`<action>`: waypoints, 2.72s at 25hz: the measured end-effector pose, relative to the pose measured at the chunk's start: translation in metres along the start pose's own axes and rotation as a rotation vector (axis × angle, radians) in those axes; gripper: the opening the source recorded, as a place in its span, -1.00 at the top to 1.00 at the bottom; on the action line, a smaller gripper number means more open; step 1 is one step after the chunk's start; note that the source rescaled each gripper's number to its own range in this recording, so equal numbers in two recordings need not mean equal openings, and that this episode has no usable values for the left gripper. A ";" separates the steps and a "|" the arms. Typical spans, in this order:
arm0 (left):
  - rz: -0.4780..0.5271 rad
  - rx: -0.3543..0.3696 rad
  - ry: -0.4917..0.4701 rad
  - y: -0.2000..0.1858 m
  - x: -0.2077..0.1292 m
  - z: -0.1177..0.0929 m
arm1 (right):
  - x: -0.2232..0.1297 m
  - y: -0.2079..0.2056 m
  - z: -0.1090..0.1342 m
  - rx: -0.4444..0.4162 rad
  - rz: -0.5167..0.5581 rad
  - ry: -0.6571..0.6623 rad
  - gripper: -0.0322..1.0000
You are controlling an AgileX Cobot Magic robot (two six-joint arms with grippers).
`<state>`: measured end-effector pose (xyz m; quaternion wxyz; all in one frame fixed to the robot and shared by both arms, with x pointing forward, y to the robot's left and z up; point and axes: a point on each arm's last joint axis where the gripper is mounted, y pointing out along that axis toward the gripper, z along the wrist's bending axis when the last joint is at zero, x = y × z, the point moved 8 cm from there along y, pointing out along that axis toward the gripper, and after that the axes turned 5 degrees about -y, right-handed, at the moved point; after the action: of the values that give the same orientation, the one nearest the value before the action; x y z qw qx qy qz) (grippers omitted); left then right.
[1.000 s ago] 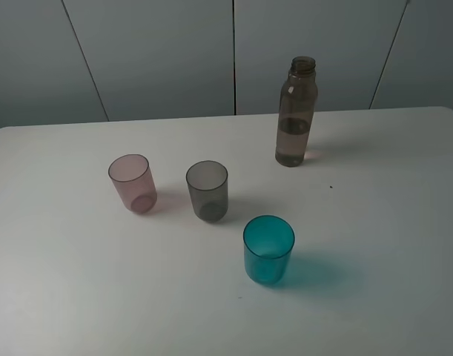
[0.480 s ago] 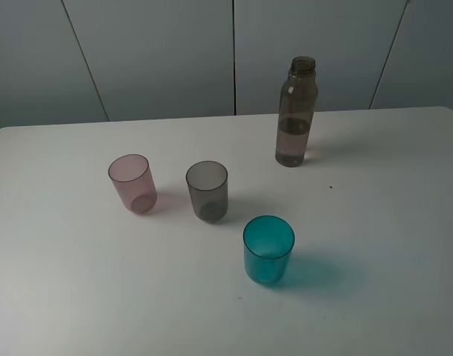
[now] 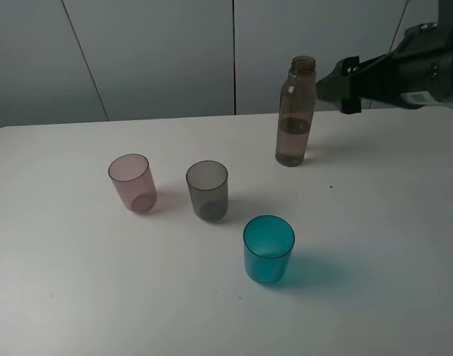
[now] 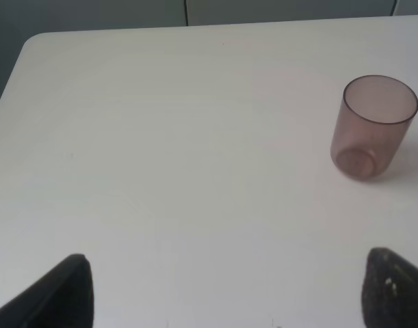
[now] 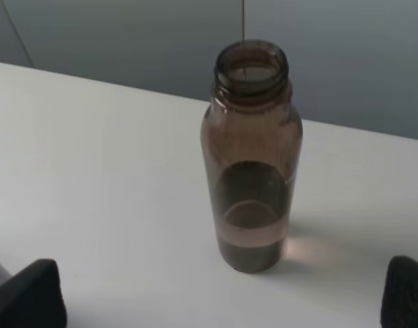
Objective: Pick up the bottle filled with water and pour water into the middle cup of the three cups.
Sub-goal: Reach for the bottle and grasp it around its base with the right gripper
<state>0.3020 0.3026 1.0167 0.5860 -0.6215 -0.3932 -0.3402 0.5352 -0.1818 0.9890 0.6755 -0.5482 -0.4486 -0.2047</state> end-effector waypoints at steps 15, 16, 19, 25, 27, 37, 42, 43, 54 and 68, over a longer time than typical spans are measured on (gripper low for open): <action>0.000 0.000 0.000 0.000 0.000 0.000 | -0.087 0.112 -0.005 -0.013 0.211 -0.103 -1.00; 0.000 0.000 0.000 0.000 0.000 0.000 | -0.092 0.117 -0.005 -0.011 0.212 -0.113 -1.00; 0.000 0.000 0.000 0.000 0.000 0.000 | -0.097 0.127 -0.005 -0.016 0.195 -0.096 -1.00; 0.000 0.000 0.000 0.000 0.000 0.000 | -0.088 0.140 -0.006 -0.030 0.080 -0.078 -1.00; 0.000 0.000 0.000 0.000 0.000 0.000 | -0.084 0.145 -0.007 -0.034 0.035 -0.079 -1.00; 0.000 0.000 -0.002 0.000 0.000 0.000 | -0.087 0.165 -0.008 -0.046 -0.098 -0.034 -1.00; 0.000 0.000 -0.002 0.000 0.000 0.000 | -0.088 0.169 -0.009 -0.049 -0.128 -0.032 -1.00; 0.000 0.000 -0.002 0.000 0.000 0.000 | -0.088 0.170 -0.009 -0.050 -0.138 -0.032 -1.00; 0.000 0.000 -0.002 0.000 0.000 0.000 | -0.075 0.172 -0.010 -0.059 -0.272 -0.036 -1.00; 0.000 0.000 -0.002 0.000 0.000 0.000 | -0.058 0.194 -0.010 -0.060 -0.315 -0.037 -1.00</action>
<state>0.3020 0.3026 1.0167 0.5856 -0.6218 -0.3938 -0.3396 0.6583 -0.1426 0.8328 0.6098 -0.4946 -0.5353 -0.3113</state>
